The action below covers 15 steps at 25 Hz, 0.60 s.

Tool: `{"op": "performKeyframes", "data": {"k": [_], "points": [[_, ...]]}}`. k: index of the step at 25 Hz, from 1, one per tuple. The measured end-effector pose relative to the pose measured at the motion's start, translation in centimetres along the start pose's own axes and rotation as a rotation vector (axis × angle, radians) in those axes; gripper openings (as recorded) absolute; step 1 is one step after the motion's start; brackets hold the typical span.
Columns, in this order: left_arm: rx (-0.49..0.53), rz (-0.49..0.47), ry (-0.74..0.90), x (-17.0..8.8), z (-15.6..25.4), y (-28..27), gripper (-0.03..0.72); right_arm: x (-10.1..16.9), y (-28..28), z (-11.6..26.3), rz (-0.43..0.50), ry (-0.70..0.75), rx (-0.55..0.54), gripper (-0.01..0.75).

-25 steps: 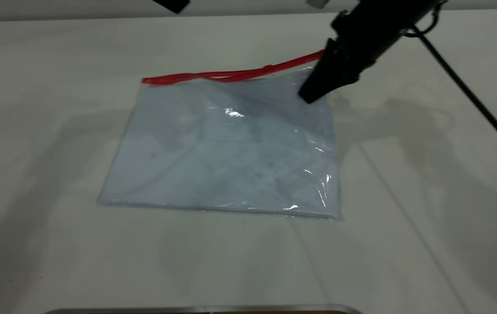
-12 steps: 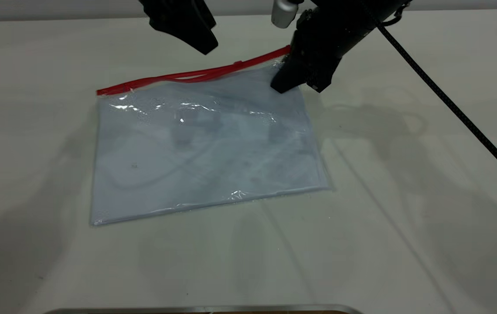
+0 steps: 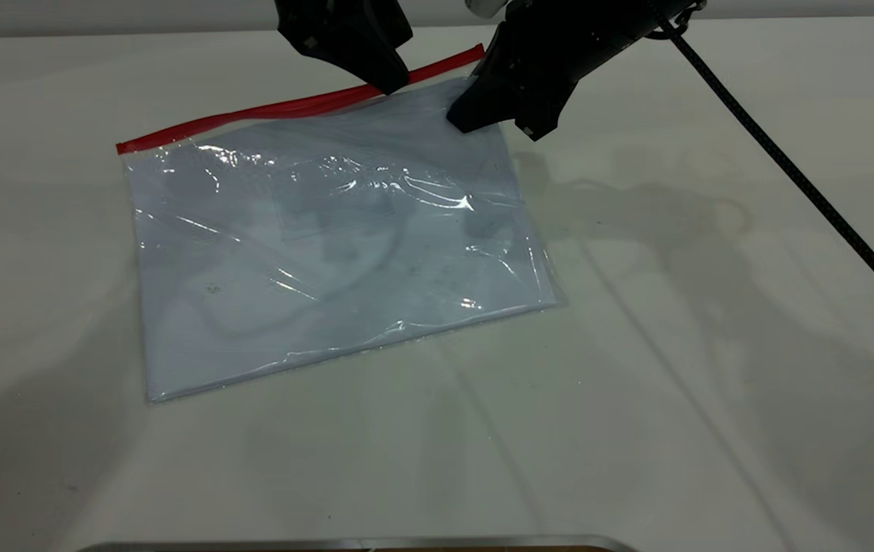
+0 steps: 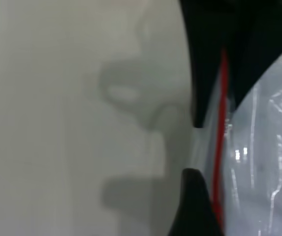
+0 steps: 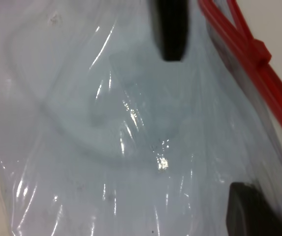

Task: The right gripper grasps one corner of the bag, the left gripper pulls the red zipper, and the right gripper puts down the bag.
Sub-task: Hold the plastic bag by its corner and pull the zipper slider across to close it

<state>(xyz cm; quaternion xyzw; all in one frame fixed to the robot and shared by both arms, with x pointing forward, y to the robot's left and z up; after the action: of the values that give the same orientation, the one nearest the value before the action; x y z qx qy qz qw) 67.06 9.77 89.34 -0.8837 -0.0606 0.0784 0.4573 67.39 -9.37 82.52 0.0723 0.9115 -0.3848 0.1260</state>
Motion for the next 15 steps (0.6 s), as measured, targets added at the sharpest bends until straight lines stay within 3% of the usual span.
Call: {"op": "performKeyframes", "data": {"k": [4, 15], "points": [[-0.001, -0.007, 0.0, 0.1, 0.0, 0.0, 0.575, 0.0, 0.0, -0.1, -0.004, 0.002, -0.006, 0.048], [0.018, 0.011, -0.026, 0.4, 1.2, 1.8, 0.446, 0.1, 0.0, -0.1, -0.007, 0.002, -0.009, 0.048]]}}
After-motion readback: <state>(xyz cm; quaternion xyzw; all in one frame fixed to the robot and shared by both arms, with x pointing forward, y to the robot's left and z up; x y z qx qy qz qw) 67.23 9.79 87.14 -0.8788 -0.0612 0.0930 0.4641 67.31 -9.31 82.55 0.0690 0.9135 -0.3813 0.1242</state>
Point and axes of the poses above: a point on each arm's last joint axis where the gripper is mounted, y pointing out along that axis toward the gripper, x along the wrist's bending axis when the last joint is at zero, z = x × y, the point moved 1 cm from there along y, pointing out along that axis toward the gripper, and after that the axes turned 13 degrees about -y, right-handed, at the moved point
